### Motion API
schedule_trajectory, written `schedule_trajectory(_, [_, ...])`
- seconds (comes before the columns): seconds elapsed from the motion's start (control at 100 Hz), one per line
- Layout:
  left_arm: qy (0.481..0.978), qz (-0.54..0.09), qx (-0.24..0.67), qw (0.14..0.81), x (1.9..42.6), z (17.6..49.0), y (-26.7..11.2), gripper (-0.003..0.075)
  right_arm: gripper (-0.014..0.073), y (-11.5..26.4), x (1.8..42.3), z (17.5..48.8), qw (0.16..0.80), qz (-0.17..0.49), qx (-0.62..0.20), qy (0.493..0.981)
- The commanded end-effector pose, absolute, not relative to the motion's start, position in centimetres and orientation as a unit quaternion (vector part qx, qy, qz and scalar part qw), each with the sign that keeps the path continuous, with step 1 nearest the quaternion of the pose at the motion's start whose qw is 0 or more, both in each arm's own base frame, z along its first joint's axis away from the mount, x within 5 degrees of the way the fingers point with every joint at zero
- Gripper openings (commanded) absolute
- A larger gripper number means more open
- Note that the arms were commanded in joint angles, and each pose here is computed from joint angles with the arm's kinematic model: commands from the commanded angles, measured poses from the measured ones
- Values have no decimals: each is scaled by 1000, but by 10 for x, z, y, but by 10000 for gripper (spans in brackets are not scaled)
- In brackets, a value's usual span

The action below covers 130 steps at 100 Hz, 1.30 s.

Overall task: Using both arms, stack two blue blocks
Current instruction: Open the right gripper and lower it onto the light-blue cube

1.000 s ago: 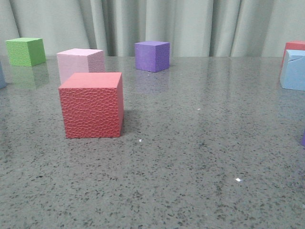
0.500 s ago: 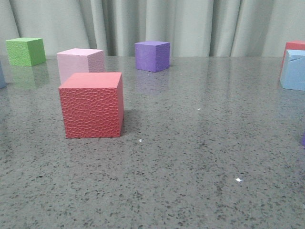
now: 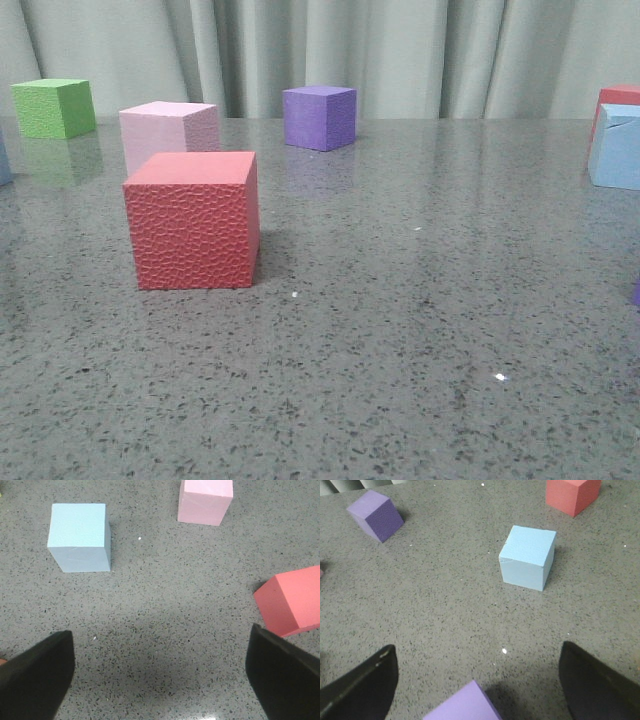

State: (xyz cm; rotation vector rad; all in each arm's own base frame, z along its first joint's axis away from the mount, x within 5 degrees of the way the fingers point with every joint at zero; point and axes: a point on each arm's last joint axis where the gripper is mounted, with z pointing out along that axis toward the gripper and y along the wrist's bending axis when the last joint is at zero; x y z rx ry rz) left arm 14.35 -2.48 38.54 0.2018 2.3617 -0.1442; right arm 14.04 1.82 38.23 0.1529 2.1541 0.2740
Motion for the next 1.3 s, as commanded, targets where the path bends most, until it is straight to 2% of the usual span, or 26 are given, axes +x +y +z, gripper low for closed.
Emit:
schedule_trajectory(0.0, [902, -67, 78, 418, 146, 400, -27, 663, 645, 18, 156, 401, 498, 121, 73, 856])
schedule_trajectory(0.5, [903, -67, 78, 417, 146, 400, -27, 663, 645, 27, 262, 406, 425, 112, 82, 895])
schedule_trajectory(0.75, [903, -67, 78, 417, 146, 400, -27, 663, 645, 9, 299, 405, 398, 95, 123, 904])
schedule_trajectory(1.29, [903, -67, 78, 417, 145, 400, -27, 663, 645, -14, 345, 361, 336, 74, 160, 925])
